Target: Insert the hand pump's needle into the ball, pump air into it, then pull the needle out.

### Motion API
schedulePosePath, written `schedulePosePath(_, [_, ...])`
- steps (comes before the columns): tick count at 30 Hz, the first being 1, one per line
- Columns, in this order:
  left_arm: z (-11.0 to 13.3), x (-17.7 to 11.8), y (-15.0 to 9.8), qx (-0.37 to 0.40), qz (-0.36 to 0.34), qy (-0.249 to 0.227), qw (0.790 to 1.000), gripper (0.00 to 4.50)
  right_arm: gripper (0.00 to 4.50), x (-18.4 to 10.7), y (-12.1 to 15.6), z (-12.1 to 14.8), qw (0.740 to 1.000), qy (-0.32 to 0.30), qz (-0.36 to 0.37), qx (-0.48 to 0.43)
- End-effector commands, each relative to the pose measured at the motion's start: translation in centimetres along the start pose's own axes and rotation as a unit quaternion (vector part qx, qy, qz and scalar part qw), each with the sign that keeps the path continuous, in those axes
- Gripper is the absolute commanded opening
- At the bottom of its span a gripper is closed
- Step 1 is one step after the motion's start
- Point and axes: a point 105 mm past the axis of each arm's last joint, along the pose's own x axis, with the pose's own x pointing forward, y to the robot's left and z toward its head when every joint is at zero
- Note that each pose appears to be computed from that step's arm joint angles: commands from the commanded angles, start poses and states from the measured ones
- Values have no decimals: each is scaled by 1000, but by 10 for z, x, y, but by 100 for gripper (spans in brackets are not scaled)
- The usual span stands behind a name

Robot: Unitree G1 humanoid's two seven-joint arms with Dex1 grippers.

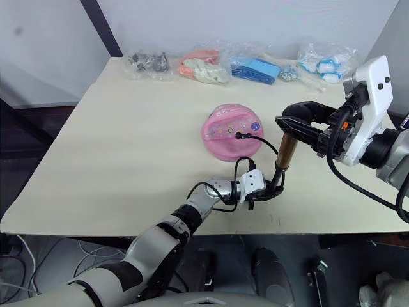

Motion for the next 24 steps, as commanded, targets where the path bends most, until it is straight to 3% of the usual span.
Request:
schedulePosePath(1, [-34,-7,-19,-17,-30,61,998,110,208,1,-9,-12,999,-12,-42,-7])
schedulePosePath(17, [-30,-7,-18,-26,-22,46,998,110,208,13,-11,-183,979,164,-86,82])
schedulePosePath(20, [-31,-7,-18,-27,-22,47,998,110,208,14,-15,-180,981,154,-93,75])
schedulePosePath(24, [-31,-8,-18,-27,-21,48,998,110,208,14,-24,-133,990,90,-95,50])
